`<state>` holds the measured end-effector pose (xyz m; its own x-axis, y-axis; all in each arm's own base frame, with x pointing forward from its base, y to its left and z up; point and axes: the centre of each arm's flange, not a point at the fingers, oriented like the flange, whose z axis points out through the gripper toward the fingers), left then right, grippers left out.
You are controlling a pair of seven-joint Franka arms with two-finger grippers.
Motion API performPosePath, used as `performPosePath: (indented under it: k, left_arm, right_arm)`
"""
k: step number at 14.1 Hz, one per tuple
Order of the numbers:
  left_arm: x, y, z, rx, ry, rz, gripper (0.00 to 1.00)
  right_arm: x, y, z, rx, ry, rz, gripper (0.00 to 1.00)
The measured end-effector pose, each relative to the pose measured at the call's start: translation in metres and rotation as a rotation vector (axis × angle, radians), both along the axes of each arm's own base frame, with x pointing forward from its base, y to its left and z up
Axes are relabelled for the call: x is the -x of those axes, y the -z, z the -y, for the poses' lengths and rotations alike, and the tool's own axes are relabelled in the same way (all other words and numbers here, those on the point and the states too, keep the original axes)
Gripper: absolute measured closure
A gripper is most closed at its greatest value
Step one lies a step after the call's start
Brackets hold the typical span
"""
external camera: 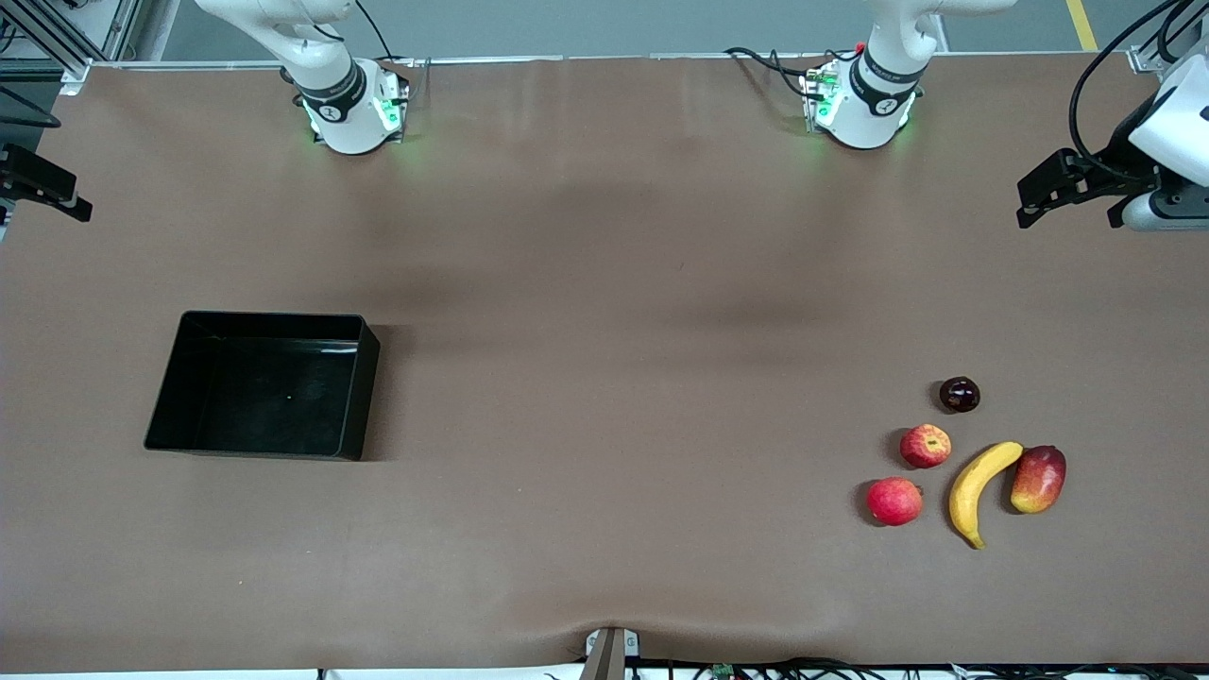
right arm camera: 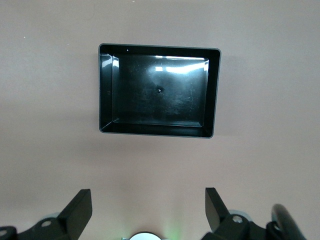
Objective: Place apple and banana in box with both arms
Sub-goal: 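Reach the left gripper toward the small red apple beside the banana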
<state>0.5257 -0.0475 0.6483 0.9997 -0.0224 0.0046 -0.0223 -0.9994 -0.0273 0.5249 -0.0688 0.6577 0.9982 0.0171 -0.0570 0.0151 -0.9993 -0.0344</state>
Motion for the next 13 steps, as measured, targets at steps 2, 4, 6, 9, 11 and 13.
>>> performPosePath:
  k: [2,4,6,9,11,13]
  left_arm:
    - [0.000,0.000,0.000,0.000,0.000,-0.003,0.00]
    - [0.001,0.000,0.000,-0.001,0.001,-0.007,0.00]
    - [0.001,0.000,0.001,-0.001,0.002,-0.008,0.00]
    - [-0.003,0.005,0.002,-0.002,0.005,-0.016,0.00]
    - [-0.014,0.023,0.004,-0.005,0.007,-0.046,0.00]
    - [-0.033,0.049,0.006,-0.007,0.008,-0.057,0.00]
  right_arm:
    - [0.000,0.001,0.002,0.000,0.004,-0.002,0.00]
    - [-0.001,0.002,0.004,0.000,0.007,-0.003,0.00]
    - [-0.001,0.002,0.004,0.000,0.008,-0.003,0.00]
    - [-0.002,0.003,0.005,-0.001,0.008,-0.003,0.00]
    - [-0.008,0.009,0.005,0.000,0.008,-0.009,0.00]
    - [-0.017,0.015,0.006,0.001,0.008,-0.011,0.00]
